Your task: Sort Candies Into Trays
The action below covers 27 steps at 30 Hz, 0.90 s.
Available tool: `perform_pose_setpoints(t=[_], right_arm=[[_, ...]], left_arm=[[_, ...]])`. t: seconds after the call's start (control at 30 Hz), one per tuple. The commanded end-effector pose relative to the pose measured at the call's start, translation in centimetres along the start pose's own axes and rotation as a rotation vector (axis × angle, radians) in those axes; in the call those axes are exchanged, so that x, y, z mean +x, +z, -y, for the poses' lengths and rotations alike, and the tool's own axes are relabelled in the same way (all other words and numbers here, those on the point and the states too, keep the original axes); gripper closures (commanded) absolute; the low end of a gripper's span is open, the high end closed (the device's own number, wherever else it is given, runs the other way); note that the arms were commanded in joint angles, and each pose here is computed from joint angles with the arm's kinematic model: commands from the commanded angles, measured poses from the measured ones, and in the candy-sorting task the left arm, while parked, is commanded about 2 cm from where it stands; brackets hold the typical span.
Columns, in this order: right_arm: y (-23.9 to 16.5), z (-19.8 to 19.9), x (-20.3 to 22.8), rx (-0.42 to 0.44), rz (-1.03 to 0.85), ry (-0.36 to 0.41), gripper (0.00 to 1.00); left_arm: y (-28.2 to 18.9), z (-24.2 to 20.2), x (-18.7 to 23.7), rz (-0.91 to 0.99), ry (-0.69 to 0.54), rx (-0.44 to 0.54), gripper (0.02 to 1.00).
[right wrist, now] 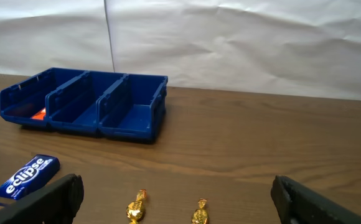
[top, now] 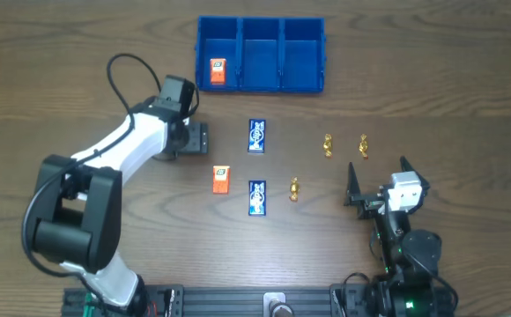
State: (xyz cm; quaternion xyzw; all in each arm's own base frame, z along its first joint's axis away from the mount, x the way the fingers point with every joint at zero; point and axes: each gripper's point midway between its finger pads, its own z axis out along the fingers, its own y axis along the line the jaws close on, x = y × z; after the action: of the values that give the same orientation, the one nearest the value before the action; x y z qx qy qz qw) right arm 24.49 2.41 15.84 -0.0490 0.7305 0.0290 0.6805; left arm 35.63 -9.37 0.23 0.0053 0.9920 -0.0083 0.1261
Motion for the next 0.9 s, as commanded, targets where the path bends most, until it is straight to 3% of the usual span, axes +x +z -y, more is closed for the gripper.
perform_pose_setpoints(t=[0.03,0.33,0.6,0.9], right_arm=[[-0.01,-0.24,0.12,-0.011,-0.002,-0.012,0.003],[-0.01,-0.24,0.12,-0.011,-0.002,-0.012,0.003],[-0.01,-0.24,0.12,-0.011,-0.002,-0.012,0.003],[-0.01,-0.24,0.12,-0.011,-0.002,-0.012,0.003]], left_arm=[[0.2,1.11,-0.64,-0.001,0.041,0.022,0.22],[0.46,1.16,-0.4,-0.013,0.04,0.026,0.375],[1.08,0.99,-0.04,-0.032,0.03,0.021,0.457],[1.09,1.05,-0.09,-0.03,0.022,0.023,0.684]])
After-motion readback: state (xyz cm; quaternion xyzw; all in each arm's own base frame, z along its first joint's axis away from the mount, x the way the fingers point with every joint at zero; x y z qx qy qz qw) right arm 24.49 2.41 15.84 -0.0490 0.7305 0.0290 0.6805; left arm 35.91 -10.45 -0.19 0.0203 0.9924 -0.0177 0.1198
